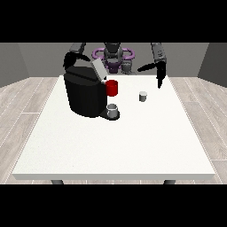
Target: Insert the coffee pod into the coffee machine and close the lid
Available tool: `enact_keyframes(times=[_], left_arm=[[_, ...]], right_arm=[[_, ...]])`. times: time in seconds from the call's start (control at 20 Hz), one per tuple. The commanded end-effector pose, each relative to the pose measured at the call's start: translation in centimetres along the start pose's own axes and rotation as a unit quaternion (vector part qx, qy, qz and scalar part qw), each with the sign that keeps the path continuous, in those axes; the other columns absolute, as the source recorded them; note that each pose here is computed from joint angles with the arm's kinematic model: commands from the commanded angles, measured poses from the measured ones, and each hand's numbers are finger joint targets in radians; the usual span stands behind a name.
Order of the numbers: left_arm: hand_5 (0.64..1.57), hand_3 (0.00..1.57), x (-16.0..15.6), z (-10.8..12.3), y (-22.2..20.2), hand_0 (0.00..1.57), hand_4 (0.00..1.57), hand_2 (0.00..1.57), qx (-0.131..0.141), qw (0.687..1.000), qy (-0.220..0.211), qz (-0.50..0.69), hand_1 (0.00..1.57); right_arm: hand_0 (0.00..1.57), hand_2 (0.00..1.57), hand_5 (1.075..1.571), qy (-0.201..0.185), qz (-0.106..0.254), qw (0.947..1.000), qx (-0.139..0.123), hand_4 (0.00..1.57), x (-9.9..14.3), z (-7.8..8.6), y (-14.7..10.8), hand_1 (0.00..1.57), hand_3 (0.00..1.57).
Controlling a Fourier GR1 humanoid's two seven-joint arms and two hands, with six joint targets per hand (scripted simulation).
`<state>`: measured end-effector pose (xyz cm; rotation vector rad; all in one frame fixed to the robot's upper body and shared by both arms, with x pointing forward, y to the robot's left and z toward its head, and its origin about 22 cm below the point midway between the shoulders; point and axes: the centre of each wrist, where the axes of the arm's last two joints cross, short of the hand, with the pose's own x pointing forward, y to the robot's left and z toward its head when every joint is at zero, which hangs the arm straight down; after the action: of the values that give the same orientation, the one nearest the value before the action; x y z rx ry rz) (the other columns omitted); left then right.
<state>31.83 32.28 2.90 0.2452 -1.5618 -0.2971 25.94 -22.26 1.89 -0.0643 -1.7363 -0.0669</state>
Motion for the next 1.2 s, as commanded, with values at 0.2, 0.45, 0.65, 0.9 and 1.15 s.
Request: enact_keyframes(times=[0.2, 0.45, 0.65, 0.9, 1.15], left_arm=[[1.571, 0.00, -0.2, -2.7, 1.8, 0.00, 0.00, 0.00, -0.006, 0.998, 0.050, -0.032, 0.00], [1.571, 0.00, 0.5, -4.3, -2.1, 0.00, 0.00, 0.00, -0.016, 0.996, 0.061, -0.068, 0.00], [1.571, 0.00, -1.7, -3.6, -1.3, 0.00, 0.00, 0.20, -0.039, 0.991, 0.093, -0.091, 0.00], [1.571, 0.30, -2.9, -4.1, -2.1, 0.45, 0.00, 0.61, -0.020, 0.988, 0.098, -0.120, 0.45], [1.571, 0.48, -3.5, -4.0, -1.7, 0.62, 0.00, 0.74, -0.025, 0.982, 0.076, -0.174, 0.62]], right_arm=[[0.00, 0.00, 1.571, 0.021, 0.005, 0.9998, -0.003, 0.36, 0.8, -1.9, 0.2, 0.00, 0.00], [0.00, 0.00, 1.571, 0.013, 0.021, 0.9996, -0.012, 0.37, 0.3, -3.8, 0.8, 0.00, 0.00], [0.00, 0.00, 1.571, 0.059, 0.035, 0.9976, -0.005, 0.42, -2.2, -1.1, 0.3, 0.00, 0.00], [0.00, 0.00, 1.571, 0.045, 0.041, 0.9981, 0.000, 0.41, -0.3, -2.9, 1.2, 0.00, 0.00], [0.00, 0.00, 1.571, 0.025, 0.025, 0.9994, -0.006, 0.39, 0.3, -4.4, 1.3, 0.00, 0.00]])
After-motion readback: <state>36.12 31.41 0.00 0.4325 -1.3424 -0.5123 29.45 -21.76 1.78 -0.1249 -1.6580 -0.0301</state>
